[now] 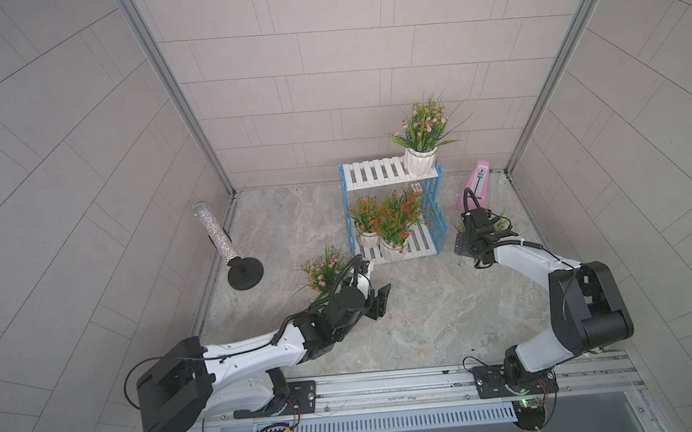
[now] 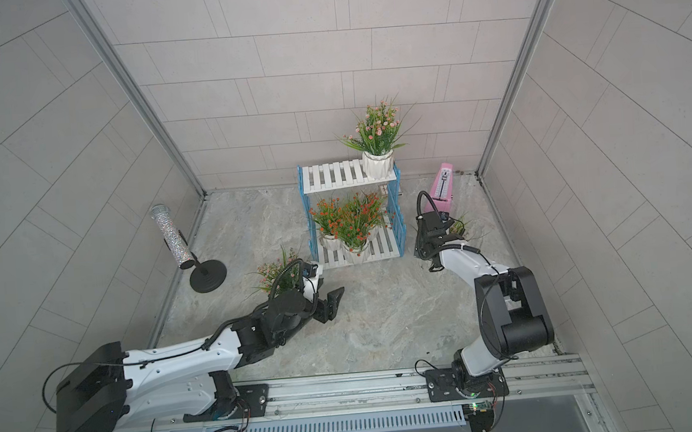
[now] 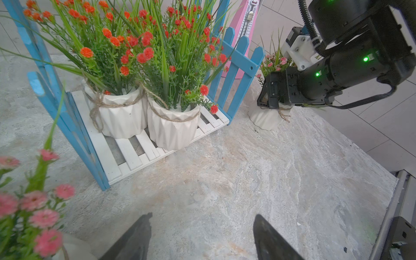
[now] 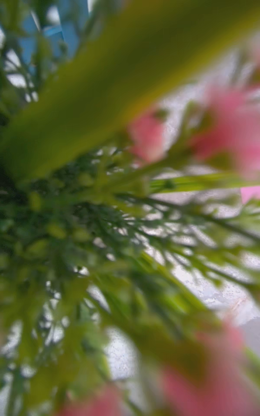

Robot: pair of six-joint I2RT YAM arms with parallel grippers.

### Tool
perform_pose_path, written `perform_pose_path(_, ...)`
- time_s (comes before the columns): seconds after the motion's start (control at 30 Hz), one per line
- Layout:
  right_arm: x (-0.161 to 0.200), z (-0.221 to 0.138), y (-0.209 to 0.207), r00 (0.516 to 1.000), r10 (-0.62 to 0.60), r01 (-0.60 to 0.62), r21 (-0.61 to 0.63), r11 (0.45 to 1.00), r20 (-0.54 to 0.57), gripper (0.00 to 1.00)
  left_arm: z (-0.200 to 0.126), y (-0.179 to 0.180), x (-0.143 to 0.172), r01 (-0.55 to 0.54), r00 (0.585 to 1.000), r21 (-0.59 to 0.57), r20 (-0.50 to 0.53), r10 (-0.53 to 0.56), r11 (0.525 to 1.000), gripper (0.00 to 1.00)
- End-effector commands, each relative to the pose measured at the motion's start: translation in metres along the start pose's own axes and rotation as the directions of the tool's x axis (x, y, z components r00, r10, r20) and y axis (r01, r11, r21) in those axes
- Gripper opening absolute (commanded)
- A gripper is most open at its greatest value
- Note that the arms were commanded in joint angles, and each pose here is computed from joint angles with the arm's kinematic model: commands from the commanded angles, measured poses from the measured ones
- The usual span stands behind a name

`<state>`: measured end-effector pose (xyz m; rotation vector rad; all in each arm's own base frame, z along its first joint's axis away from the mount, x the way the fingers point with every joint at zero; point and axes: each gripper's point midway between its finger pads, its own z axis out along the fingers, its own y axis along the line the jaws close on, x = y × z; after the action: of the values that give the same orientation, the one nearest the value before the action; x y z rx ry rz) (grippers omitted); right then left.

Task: Place the baby's breath potted plants on the rack by color
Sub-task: Move the baby's breath potted plant to the center of the board.

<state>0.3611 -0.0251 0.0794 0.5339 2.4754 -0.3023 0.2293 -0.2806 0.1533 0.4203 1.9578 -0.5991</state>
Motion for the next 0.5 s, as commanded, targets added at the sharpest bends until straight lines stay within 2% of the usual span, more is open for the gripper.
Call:
perform_pose_path(0.0, -0.010, 0.002, 0.000, 1.000, -0.006, 0.006, 0.004, 1.000, 0.016, 0.99, 0.002, 0.001, -0.002, 0.005, 1.000, -0.001, 0.015, -0.005, 1.000, 0.75)
perform_pose_path(0.1, -0.013, 0.008, -0.001, 1.000, -0.005, 0.005, -0.006, 1.000, 0.000, 1.00, 0.003, -0.001, -0.002, 0.004, 1.000, 0.005, 0.014, -0.004, 1.000, 0.75)
perform_pose_path(0.33, -0.009, 0.014, 0.004, 0.999, -0.010, 0.008, -0.047, 0.999, -0.039, 0.82, 0.003, -0.001, -0.002, 0.002, 1.000, 0.008, 0.013, -0.002, 1.000, 0.75)
perform_pose_path(0.47, -0.003, 0.010, 0.002, 0.999, -0.019, 0.016, -0.050, 0.999, -0.047, 0.79, 0.003, -0.002, -0.002, 0.002, 1.000, 0.010, 0.014, -0.002, 1.000, 0.75)
